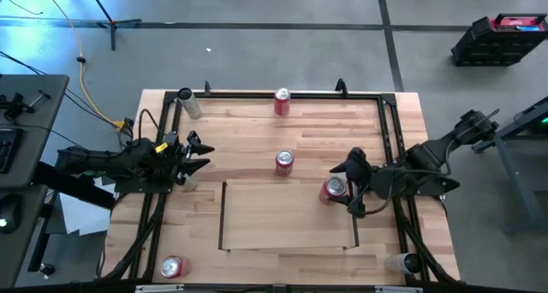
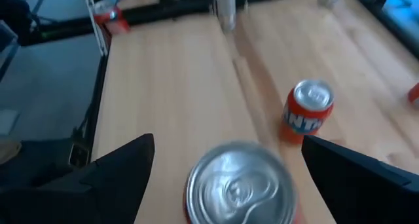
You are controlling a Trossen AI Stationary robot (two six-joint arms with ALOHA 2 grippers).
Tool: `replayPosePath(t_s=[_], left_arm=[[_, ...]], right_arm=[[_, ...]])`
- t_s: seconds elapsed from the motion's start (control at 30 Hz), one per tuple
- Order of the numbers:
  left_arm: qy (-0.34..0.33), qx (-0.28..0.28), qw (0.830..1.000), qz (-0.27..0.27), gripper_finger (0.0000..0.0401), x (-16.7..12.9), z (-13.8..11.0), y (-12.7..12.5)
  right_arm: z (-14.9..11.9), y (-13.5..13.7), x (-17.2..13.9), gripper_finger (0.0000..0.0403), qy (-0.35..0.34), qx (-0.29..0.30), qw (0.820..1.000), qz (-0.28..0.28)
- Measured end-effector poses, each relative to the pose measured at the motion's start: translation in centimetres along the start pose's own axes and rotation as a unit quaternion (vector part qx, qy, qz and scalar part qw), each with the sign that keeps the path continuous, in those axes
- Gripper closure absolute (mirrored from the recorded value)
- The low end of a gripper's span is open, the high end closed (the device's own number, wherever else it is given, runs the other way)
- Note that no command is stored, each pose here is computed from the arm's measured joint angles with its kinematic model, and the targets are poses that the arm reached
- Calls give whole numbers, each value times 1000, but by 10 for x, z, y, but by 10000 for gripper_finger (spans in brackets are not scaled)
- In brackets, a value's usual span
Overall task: Place canned beverage on shelf
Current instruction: Put the top red soda can on the shelf
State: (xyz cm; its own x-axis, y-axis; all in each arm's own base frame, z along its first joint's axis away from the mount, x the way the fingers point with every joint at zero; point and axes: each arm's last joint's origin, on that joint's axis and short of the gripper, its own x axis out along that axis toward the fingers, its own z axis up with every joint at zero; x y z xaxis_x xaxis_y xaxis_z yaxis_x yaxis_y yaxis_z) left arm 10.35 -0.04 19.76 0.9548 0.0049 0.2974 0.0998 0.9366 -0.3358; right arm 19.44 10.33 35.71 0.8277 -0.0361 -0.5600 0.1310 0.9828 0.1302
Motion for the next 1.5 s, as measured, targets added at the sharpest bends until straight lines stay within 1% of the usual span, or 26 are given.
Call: replayPosePath(t_s=[0.2, 0.33, 0.43, 0.53, 0.7, 0.9, 0.97, 1.07, 1.17, 1.33, 1.43, 1.5], left_arm=[[0, 0, 1000, 0, 192, 0, 0, 0], [0, 0, 1000, 0, 192, 0, 0, 0], [0, 0, 1000, 0, 192, 0, 0, 0], [0, 0, 1000, -1, 192, 0, 0, 0], [0, 0, 1000, -1, 192, 0, 0, 0], [-1, 11, 1000, -1, 192, 0, 0, 0], [-1, 20, 1000, -1, 192, 0, 0, 0], [-1, 31, 1000, 0, 192, 0, 0, 0], [-1, 31, 1000, -1, 192, 0, 0, 0], [-1, 23, 1000, -1, 192, 0, 0, 0], [-1, 23, 1000, -1, 192, 0, 0, 0], [-1, 23, 1000, -1, 192, 0, 0, 0]], right_arm=[[20, -1, -14, 29, -53, -5, 998, -28], [39, -8, -22, 29, -88, -9, 995, -40], [53, -16, -19, 29, -106, -14, 993, -47], [65, -25, -8, 29, -107, -18, 993, -46], [83, -48, 26, 29, -86, -11, 994, -74], [96, -82, 78, 29, -43, 1, 989, -138], [100, -94, 96, 29, -28, 10, 987, -156], [108, -114, 122, 29, -9, 31, 986, -166], [115, -135, 147, 29, 6, 56, 980, -191], [117, -175, 189, 29, 30, 132, 957, -258], [111, -195, 212, 29, 43, 190, 935, -295], [109, -203, 226, 29, 44, 219, 922, -318]])
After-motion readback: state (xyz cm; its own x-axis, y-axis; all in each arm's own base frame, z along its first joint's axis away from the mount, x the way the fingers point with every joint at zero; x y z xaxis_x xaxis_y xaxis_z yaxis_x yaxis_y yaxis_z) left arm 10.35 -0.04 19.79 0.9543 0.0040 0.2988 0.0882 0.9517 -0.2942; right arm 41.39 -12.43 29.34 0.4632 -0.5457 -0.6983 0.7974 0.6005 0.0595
